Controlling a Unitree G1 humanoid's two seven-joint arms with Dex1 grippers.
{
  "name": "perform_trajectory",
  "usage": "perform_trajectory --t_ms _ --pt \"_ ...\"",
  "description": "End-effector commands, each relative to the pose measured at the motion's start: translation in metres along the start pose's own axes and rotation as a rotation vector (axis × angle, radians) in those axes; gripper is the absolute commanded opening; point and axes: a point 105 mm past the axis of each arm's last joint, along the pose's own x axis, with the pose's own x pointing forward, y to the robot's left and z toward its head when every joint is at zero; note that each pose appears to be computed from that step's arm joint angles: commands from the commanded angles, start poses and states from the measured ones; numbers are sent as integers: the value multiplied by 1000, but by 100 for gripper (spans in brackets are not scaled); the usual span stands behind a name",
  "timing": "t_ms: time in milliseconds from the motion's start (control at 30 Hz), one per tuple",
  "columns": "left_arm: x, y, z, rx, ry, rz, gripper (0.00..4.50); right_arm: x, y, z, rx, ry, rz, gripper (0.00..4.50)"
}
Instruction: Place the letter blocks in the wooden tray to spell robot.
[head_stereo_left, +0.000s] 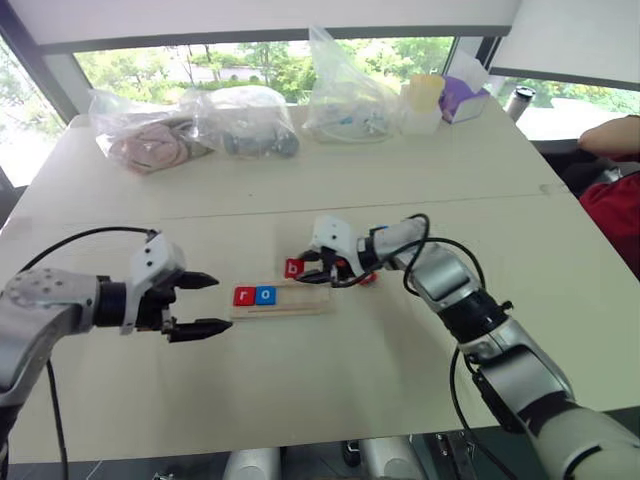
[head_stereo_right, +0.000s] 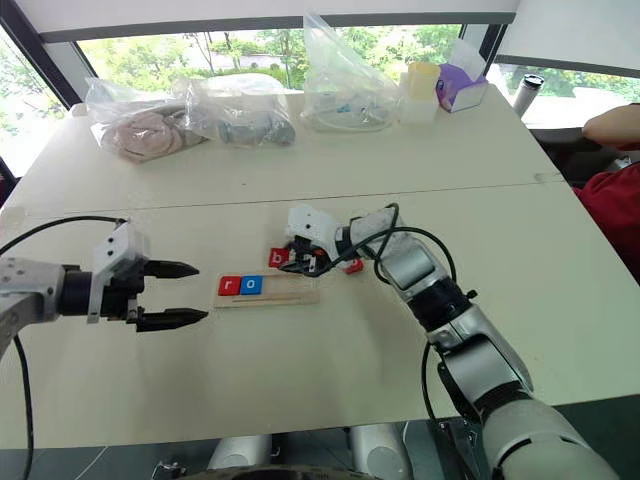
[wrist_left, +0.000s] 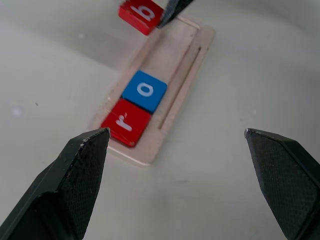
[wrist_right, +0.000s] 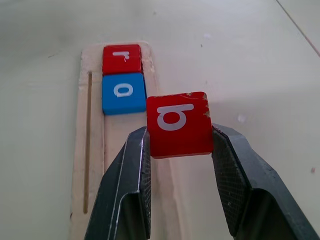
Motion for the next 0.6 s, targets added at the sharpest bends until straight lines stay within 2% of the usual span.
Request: perform_trajectory --t_ms 33,167,600 --pt "-13 4 0 24 22 76 450 6 13 15 0 -32 74 112" --pt "-14 3 -1 3 9 95 450 9 25 12 -10 -9 108 112" --pt "-7 3 6 -2 -29 99 450 23 32 -1 -10 36 97 112"
